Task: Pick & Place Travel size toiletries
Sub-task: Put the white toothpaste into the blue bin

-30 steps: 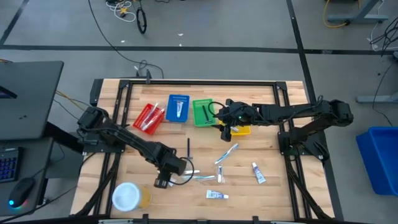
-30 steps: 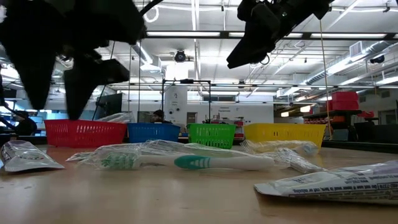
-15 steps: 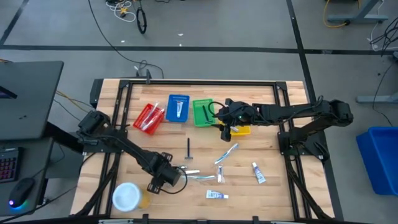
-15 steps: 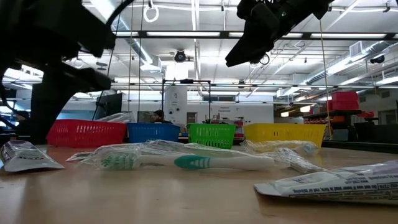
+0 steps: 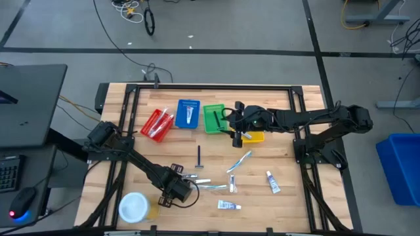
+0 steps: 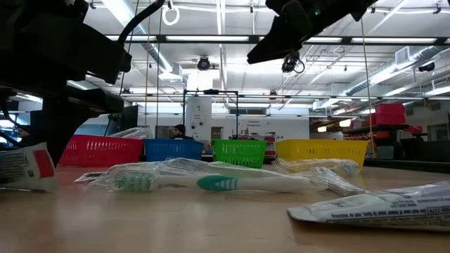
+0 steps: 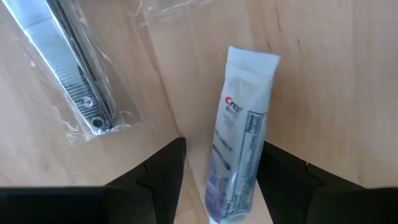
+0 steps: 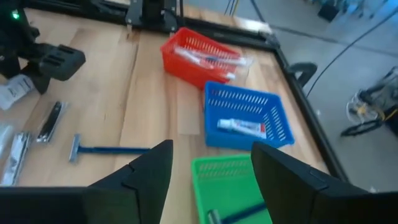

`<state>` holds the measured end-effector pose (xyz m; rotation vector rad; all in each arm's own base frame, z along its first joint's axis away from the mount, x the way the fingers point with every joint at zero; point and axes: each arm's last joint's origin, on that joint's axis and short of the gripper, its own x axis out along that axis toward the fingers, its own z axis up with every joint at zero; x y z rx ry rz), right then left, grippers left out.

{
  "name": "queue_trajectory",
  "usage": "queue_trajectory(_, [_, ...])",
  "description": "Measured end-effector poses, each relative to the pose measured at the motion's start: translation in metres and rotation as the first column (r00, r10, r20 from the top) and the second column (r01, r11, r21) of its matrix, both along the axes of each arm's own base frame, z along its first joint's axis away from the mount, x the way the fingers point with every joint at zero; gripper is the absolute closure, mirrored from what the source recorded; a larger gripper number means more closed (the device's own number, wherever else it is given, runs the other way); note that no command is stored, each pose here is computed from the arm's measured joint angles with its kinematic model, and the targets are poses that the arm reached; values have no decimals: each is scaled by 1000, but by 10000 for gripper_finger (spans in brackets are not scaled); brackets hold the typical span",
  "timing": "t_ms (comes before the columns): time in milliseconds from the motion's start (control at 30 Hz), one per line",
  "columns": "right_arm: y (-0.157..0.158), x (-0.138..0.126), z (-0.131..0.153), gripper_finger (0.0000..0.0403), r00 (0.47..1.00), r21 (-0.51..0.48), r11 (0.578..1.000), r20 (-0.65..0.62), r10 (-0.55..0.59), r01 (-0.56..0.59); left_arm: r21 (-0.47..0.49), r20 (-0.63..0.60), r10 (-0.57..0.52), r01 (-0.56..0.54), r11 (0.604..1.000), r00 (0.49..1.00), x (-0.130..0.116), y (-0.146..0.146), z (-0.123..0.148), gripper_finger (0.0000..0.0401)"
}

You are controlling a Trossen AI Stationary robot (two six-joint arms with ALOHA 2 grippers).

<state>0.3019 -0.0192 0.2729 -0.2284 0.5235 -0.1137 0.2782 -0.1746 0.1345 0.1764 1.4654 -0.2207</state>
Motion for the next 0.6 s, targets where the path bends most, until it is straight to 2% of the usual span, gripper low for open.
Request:
queue_trajectory(367, [0,1,3,155,999,-37,999,26,19,-18,-5,-10,92,-93,996,996,0,1,-1,299])
queue_trajectory(600, [0,1,3,149,1000,-34,999,26,17,-16,-6,-23,97,-97,995,995,5,6,14,322])
